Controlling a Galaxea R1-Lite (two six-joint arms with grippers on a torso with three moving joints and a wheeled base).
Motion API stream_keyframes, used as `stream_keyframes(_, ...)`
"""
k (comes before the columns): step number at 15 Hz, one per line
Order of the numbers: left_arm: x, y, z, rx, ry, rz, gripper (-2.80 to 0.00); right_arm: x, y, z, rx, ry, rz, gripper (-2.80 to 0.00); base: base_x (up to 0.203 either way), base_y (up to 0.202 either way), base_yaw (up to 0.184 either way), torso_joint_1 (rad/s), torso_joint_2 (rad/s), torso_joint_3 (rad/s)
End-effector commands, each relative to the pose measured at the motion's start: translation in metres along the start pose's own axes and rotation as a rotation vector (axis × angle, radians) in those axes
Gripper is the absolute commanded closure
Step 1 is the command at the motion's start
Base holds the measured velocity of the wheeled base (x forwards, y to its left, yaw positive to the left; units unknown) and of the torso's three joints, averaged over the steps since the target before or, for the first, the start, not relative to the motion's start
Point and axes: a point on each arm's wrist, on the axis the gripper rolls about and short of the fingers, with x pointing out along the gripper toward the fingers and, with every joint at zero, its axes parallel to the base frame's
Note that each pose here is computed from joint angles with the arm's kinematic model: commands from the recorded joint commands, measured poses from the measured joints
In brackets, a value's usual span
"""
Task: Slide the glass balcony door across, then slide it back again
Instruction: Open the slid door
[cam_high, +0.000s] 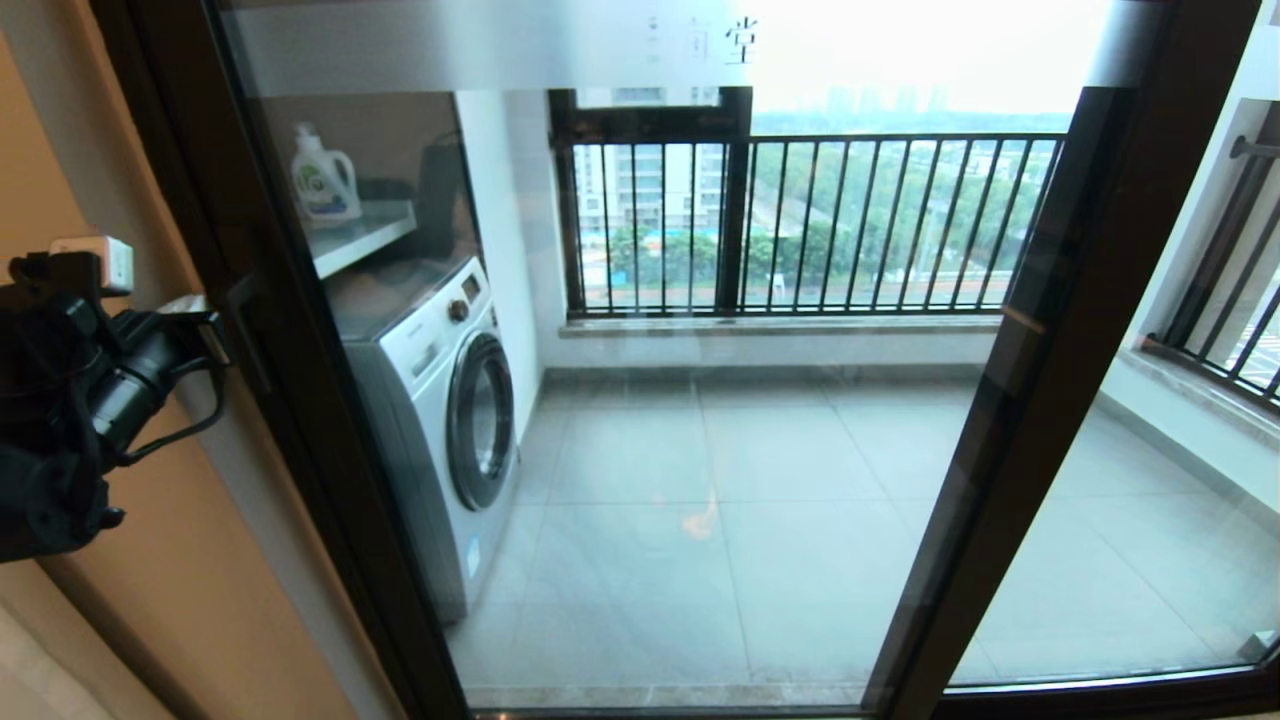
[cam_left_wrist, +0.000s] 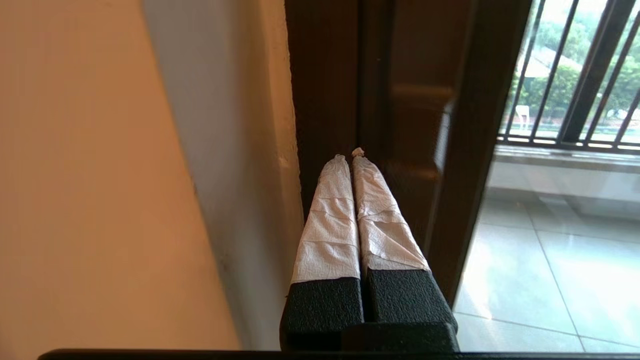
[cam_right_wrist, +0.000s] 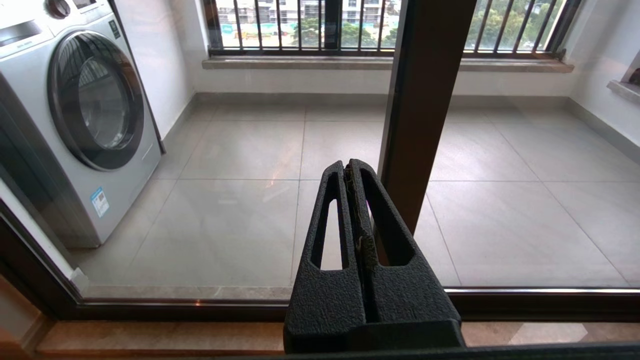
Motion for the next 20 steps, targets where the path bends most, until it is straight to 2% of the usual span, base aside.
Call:
stream_keyframes(1,0.024,-0.005,-0.022,0.015,0.021,-0.014,0.00,0.001,0.000,-0.003,-0.001,0.008,0.001,0.00,0.000,0.000,0.000,0.000,0.00,0.000)
stream_keyframes(3,0.033,-0.012,-0.030,0.031,0.030,-0.030,0.00,0.001,0.000,-0.003,-0.001,0.008,0.001,0.00,0.000,0.000,0.000,0.000,0.00,0.000)
stream_keyframes(5,0.036,-0.018,-0.028,0.030,0.021,-0.044,0.00,0.001,0.000,-0.003,0.001,0.008,0.001,0.00,0.000,0.000,0.000,0.000,0.00,0.000)
stream_keyframes(10,0.031,-0.043,-0.009,0.019,-0.025,-0.096,0.00,0.001,0.000,-0.003,-0.001,0.008,0.001,0.00,0.000,0.000,0.000,0.000,0.00,0.000)
stream_keyframes(20,0.022,-0.063,-0.003,0.008,-0.028,-0.129,0.00,0.001,0.000,-0.003,-0.001,0.008,0.001,0.00,0.000,0.000,0.000,0.000,0.00,0.000)
